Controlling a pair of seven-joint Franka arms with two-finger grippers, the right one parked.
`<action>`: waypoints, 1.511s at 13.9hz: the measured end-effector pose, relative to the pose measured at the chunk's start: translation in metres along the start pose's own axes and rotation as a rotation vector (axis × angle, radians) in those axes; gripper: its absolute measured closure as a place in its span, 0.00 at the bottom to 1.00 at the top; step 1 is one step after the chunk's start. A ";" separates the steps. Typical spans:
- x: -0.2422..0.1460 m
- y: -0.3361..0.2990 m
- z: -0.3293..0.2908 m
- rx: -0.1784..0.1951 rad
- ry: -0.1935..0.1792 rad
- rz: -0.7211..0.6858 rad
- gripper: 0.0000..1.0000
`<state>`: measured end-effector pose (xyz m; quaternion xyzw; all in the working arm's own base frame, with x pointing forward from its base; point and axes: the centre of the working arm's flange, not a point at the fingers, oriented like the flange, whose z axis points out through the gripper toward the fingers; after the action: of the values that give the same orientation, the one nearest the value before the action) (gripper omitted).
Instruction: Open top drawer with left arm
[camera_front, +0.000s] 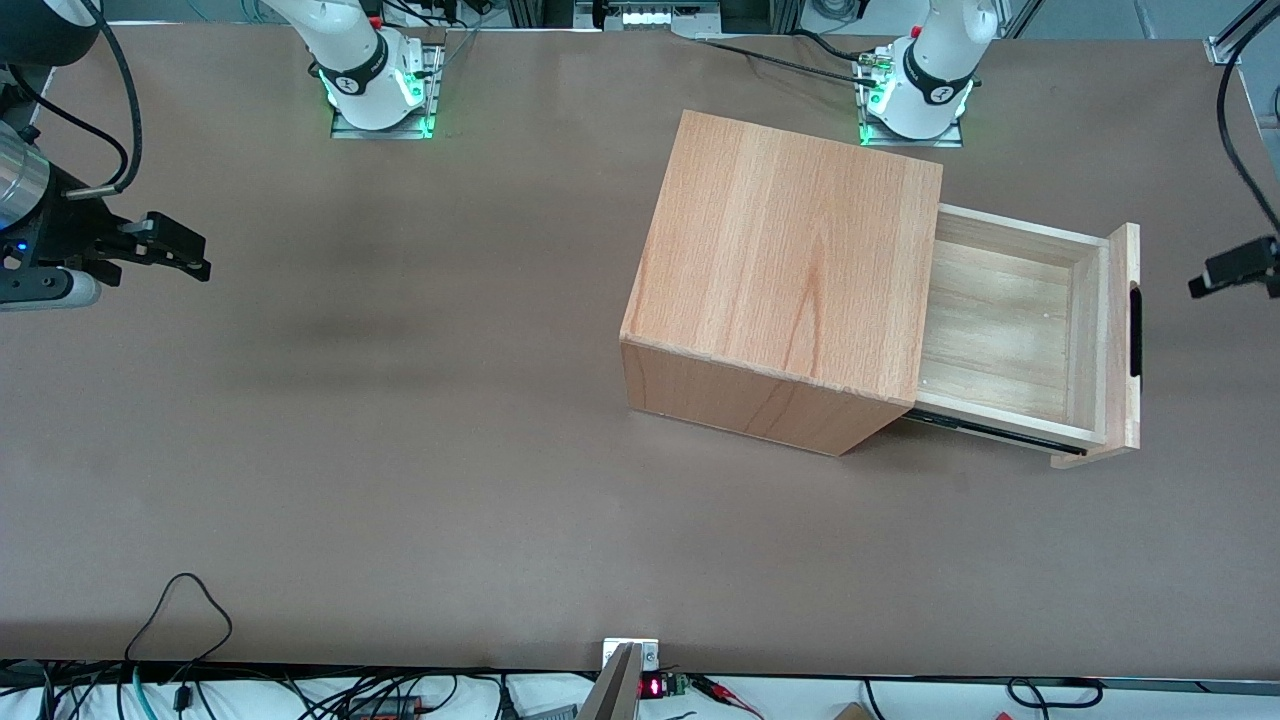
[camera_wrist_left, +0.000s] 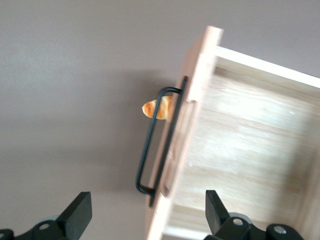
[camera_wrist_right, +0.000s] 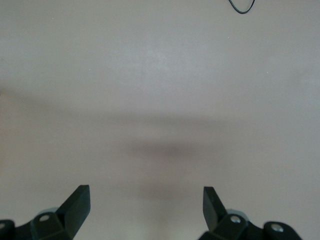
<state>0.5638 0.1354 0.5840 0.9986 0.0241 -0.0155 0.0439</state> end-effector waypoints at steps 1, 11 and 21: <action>-0.007 0.010 -0.012 -0.004 0.002 -0.002 0.00; -0.060 0.108 -0.072 0.024 -0.026 -0.081 0.00; -0.051 0.109 -0.059 0.024 0.001 -0.092 0.00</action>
<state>0.5202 0.0301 0.6536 0.9969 0.0696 -0.0172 0.0312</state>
